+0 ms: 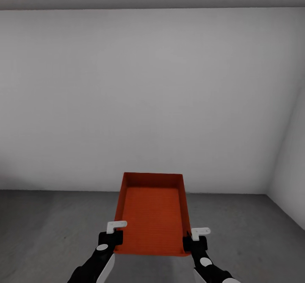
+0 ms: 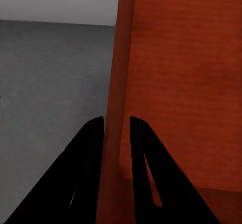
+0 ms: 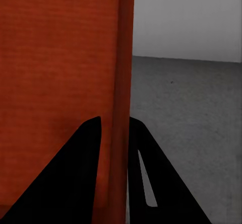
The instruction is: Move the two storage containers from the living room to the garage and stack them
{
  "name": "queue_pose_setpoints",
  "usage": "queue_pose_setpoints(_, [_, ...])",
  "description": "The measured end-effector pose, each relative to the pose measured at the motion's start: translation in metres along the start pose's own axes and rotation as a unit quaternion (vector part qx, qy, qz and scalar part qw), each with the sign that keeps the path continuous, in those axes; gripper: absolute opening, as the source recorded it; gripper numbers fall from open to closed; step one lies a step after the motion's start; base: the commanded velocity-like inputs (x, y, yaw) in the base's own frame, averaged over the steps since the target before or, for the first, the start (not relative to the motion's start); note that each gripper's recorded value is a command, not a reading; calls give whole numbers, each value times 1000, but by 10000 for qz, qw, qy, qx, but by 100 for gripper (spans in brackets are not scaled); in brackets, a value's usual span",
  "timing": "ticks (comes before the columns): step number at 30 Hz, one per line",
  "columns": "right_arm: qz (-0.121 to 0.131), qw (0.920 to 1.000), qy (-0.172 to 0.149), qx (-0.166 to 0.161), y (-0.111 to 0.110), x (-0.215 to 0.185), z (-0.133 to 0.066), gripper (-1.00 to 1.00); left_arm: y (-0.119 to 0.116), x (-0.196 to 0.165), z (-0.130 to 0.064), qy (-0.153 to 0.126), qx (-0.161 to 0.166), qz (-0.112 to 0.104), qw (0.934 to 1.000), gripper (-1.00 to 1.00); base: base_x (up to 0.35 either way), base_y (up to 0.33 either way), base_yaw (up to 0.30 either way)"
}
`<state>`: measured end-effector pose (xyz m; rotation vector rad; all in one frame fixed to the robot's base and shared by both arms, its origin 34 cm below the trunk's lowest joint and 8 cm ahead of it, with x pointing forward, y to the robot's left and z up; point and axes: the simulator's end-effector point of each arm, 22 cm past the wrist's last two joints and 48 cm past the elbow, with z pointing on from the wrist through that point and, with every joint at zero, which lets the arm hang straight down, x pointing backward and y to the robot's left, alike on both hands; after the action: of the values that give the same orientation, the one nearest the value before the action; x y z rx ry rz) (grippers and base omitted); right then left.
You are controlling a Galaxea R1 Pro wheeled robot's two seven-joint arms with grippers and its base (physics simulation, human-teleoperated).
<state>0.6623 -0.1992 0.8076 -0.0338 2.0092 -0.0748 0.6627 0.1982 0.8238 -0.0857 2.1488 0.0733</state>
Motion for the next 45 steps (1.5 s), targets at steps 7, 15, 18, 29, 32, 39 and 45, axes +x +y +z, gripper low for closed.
queue_pose_setpoints(7, [0, 10000, -5, 0, 0, -1, 0, -100, 0, -1, 0, -6, -1, -2, 10000, -100, 320, 126, -1])
queue_pose_setpoints(15, [1, 10000, -4, 0, 0, -1, 0, -100, 0, -1, 0, -6, -1, -2, 10000, -100, 320, 146, 0])
queue_pose_setpoints(18, [1, 10000, -4, 0, 0, 0, 0, -100, 0, -1, 0, -5, 0, -2, 10000, -100, 320, 152, 0])
queue_pose_setpoints(29, [0, 10000, -4, 0, 0, -1, 0, -100, 0, -1, 0, -5, -1, -3, 10000, -100, 320, 154, 0])
queue_pose_setpoints(32, [1, 10000, -5, 0, 0, -1, 0, -100, 0, -1, 0, -6, 0, -2, 10000, -100, 320, 158, 0])
queue_pose_setpoints(39, [1, 10000, -5, 0, 0, -1, 0, -100, 0, -1, 0, -6, -1, -3, 10000, -100, 320, 159, 0])
queue_pose_setpoints(45, [1, 10000, -5, 0, 0, -1, 0, -100, 0, -1, 0, -7, -1, -3, 10000, -100, 320, 159, 0])
